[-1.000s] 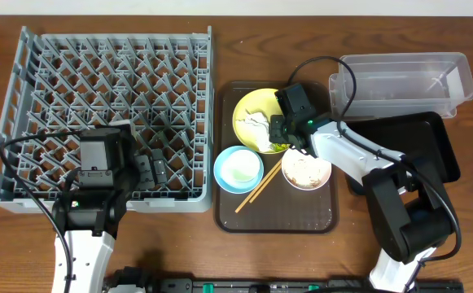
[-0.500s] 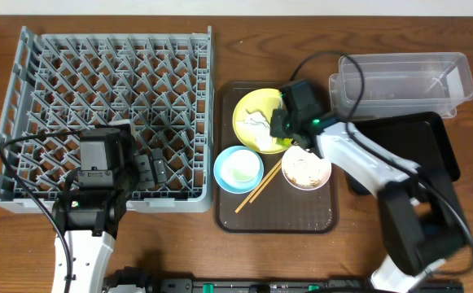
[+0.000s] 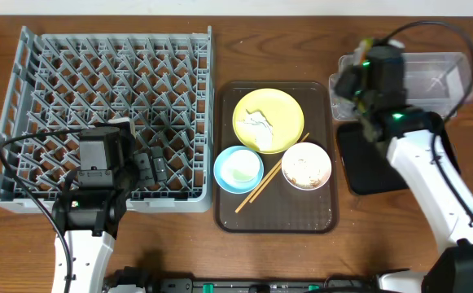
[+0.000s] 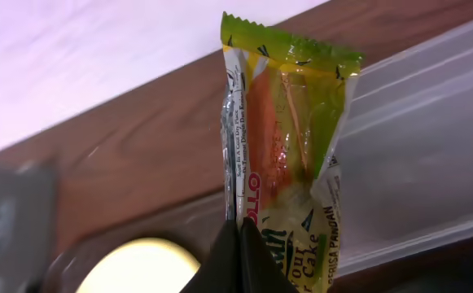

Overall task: Sort waste into correct bins and load items into the dishwasher rack
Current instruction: 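Grasp the yellow wrapper and drop it into the clear bin, then grasp the white tissue with the right gripper, drop into clear bin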

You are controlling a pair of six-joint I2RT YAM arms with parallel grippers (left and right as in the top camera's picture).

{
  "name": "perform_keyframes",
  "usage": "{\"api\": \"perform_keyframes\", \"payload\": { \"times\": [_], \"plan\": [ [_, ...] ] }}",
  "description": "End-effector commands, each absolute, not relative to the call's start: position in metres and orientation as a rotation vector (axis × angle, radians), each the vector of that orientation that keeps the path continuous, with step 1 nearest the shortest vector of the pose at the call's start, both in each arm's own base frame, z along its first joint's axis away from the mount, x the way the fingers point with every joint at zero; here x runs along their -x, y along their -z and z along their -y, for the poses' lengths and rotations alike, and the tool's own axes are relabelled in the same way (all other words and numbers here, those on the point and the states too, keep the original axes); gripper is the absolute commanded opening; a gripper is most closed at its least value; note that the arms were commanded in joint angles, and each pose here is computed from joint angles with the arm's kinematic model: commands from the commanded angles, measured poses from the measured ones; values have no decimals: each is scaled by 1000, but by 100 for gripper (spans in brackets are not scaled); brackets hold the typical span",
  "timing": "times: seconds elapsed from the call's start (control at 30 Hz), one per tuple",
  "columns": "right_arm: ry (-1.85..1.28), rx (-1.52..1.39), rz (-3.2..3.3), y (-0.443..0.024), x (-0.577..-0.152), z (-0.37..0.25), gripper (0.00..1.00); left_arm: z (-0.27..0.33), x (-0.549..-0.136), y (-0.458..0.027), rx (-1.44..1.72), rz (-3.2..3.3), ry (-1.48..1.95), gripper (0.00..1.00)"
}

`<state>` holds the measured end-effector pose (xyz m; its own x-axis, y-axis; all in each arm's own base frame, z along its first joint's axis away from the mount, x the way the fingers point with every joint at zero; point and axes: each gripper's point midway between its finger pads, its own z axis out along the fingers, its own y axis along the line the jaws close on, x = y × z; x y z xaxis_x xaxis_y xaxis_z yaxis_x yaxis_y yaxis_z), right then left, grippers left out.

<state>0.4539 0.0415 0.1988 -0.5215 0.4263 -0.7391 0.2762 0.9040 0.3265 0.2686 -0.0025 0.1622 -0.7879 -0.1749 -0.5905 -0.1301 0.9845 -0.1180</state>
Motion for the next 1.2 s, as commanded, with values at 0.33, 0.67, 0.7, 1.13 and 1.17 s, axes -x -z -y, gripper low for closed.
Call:
{"api": "perform_keyframes", "payload": {
  "times": [0.33,0.67,0.7,1.13,1.17],
  "plan": [
    [-204,-570,-2082,-187,-487,16,61,4,-273,-172,211,-2463,103,96],
    [-627,-92,-2181,-197,-467,-96,53,4,-273,-172,211,-2463,103,96],
    [-642,-28,-2212,-192,-460,-111,55,4,-273,-172,211,-2463,103,96],
    [-443,325,-2453,-119,-402,-211,58,4,-273,-172,211,-2463,103,96],
    [-446,344,-2470,-112,-399,-217,57,4,-273,-172,211,-2463,103,96]
  ]
}}
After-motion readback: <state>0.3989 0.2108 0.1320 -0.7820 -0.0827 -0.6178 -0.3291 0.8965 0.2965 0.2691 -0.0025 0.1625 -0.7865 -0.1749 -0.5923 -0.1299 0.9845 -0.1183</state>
